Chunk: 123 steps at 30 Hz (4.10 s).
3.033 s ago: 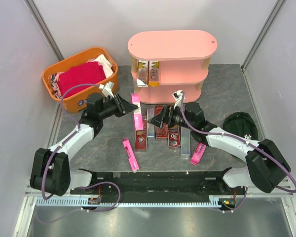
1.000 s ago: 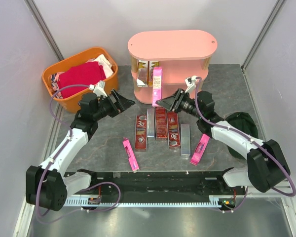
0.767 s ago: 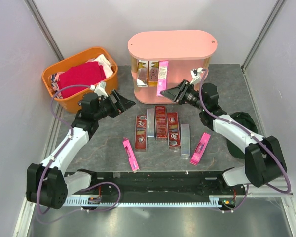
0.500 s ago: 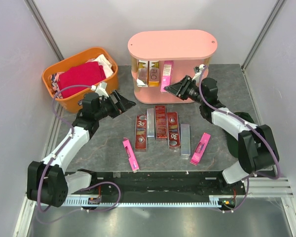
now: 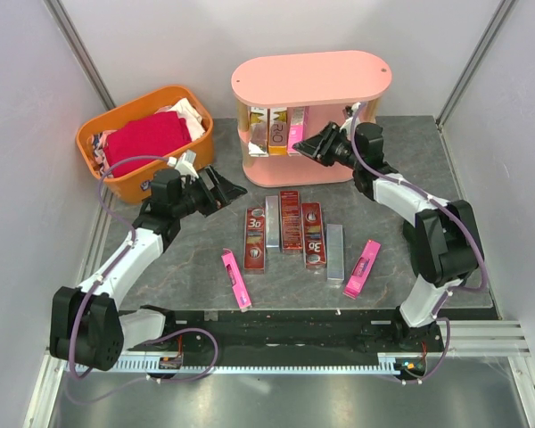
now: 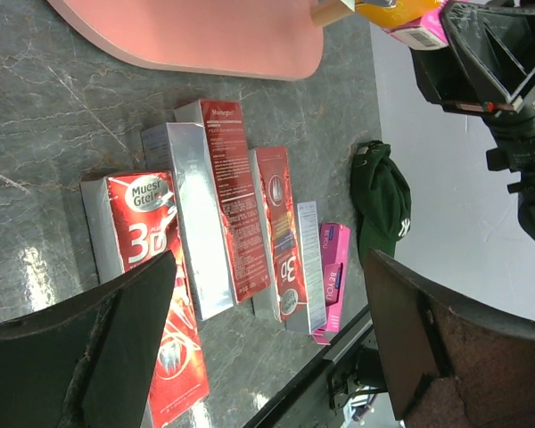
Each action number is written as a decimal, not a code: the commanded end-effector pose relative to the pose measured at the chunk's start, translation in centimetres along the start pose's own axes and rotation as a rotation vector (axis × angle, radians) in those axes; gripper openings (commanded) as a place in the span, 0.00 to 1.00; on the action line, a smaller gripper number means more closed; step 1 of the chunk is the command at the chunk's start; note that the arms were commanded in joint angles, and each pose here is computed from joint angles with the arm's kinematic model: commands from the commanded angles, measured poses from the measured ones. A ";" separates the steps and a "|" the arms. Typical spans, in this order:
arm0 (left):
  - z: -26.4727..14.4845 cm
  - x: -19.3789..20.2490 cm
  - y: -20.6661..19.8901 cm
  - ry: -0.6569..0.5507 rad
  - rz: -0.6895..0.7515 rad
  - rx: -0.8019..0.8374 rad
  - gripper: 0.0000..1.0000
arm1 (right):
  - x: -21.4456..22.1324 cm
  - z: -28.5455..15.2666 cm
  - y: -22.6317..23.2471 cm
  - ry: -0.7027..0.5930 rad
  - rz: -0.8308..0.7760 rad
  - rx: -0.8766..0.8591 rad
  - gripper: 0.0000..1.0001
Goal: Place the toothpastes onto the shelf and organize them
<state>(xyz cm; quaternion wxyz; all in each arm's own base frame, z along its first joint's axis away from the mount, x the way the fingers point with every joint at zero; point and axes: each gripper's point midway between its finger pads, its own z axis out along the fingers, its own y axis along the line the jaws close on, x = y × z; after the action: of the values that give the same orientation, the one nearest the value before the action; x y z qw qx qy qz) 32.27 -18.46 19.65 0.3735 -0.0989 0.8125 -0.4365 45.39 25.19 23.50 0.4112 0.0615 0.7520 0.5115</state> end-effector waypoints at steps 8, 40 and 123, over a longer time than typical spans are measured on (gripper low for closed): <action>0.4 0.3 -0.3 0.015 0.000 0.040 0.92 | -2.5 1.0 1.6 -0.062 -0.018 -0.058 0.18; 1.4 1.8 -0.1 0.083 -0.011 0.058 0.92 | -2.7 -1.2 -0.9 -0.130 -0.017 0.133 0.98; -0.8 11.8 6.7 0.339 0.045 -0.331 0.32 | 12.7 -13.8 0.0 0.136 -0.129 0.191 0.98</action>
<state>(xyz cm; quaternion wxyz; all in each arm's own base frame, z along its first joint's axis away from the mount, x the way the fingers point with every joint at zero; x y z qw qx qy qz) 22.10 -18.18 3.55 0.1597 -0.1028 0.9470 -0.2590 25.97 21.05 15.42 0.3520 0.0375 0.8422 0.4066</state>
